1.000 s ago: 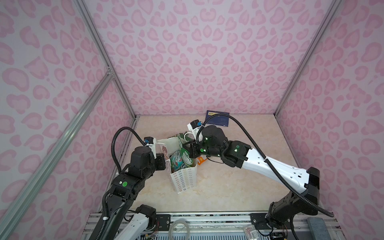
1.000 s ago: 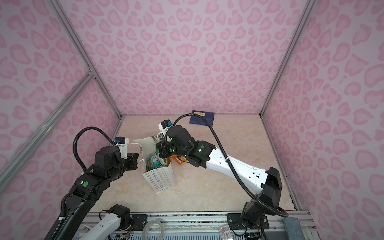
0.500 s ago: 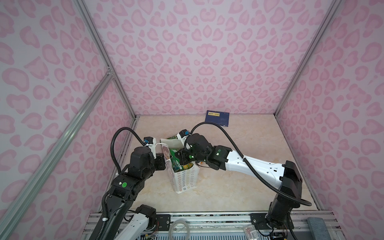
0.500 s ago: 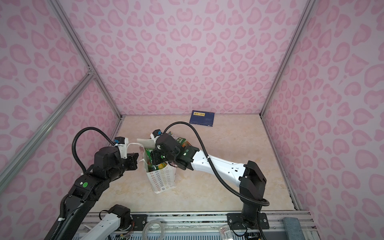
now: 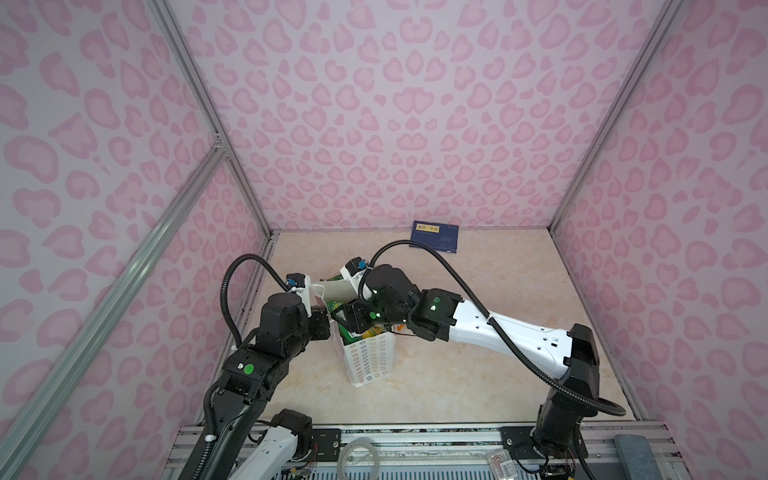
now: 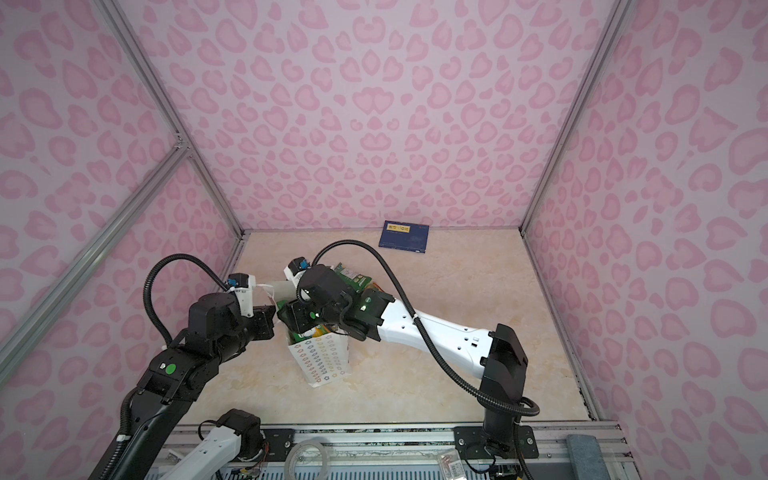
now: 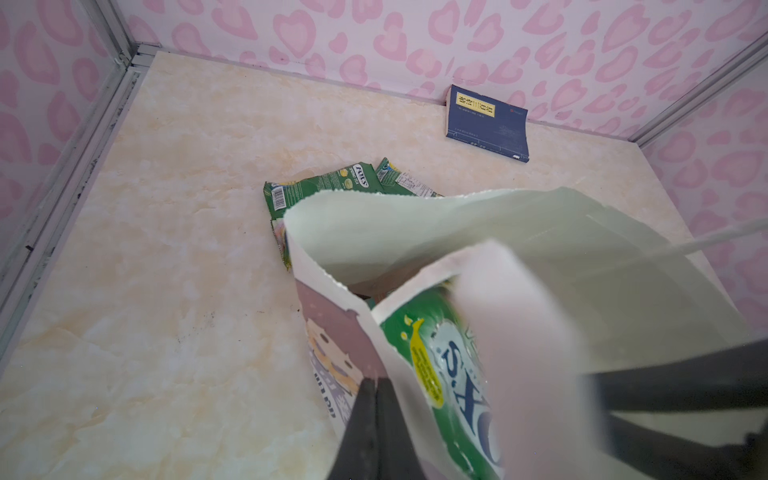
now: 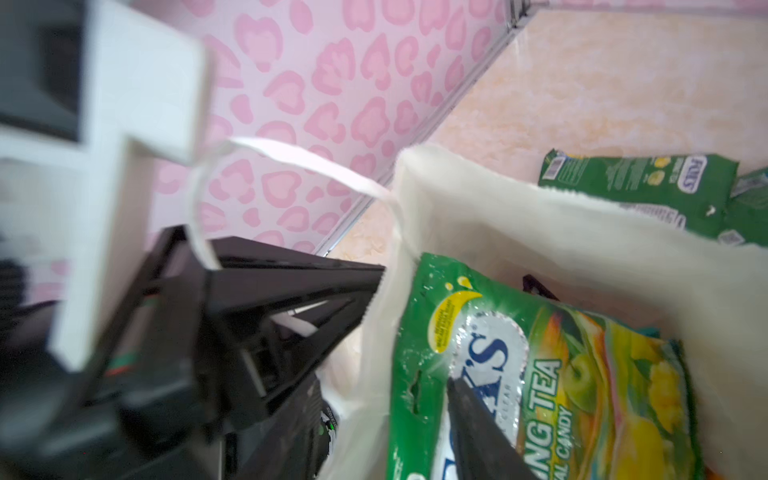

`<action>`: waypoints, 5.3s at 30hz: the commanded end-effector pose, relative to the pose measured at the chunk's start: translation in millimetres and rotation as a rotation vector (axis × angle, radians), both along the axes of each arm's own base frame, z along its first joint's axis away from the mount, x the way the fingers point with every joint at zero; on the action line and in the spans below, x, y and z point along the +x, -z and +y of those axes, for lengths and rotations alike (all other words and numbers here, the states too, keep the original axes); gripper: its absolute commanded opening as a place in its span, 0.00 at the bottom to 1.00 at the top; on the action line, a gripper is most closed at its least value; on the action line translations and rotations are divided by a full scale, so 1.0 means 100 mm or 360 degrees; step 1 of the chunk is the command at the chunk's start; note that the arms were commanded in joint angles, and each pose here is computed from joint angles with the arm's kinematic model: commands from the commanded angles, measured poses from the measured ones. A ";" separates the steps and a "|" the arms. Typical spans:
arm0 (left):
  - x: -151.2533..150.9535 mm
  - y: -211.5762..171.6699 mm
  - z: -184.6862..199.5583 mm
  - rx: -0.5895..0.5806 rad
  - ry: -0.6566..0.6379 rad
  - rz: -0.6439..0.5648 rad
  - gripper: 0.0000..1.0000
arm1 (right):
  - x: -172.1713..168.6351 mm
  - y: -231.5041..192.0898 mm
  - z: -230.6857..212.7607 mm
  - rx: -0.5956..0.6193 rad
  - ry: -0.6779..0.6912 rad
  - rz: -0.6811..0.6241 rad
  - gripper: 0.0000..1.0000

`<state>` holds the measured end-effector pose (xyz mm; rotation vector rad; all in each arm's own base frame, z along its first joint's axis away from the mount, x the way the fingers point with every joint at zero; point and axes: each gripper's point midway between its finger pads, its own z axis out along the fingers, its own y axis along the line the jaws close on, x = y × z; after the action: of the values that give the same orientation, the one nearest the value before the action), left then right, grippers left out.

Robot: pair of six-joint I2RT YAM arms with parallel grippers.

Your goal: Place the snacks into the paper bag

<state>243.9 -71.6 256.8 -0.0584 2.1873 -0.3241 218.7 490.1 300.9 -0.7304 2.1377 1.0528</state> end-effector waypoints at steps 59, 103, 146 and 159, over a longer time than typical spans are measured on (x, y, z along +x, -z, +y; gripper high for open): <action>-0.07 -0.18 -0.01 -0.0043 0.0015 -0.0086 0.05 | 0.22 -0.31 -0.76 -0.0156 0.0138 -0.0299 0.00; 0.93 -1.57 -3.39 -0.0594 0.1081 0.0159 0.03 | 0.99 -1.08 -3.37 0.0225 0.1007 -0.0431 0.00; 0.32 -0.99 -2.15 -0.0545 0.0630 0.0322 0.98 | 1.00 -1.11 -3.66 0.0465 0.1123 -0.0493 0.00; 0.38 -0.98 -2.23 -0.0474 0.0758 0.0312 0.98 | 1.06 -0.95 -3.71 0.0433 0.1152 -0.0455 0.00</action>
<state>282.5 -303.2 351.8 0.2837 2.3362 -0.9870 323.1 122.6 389.9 0.0312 1.7807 0.7569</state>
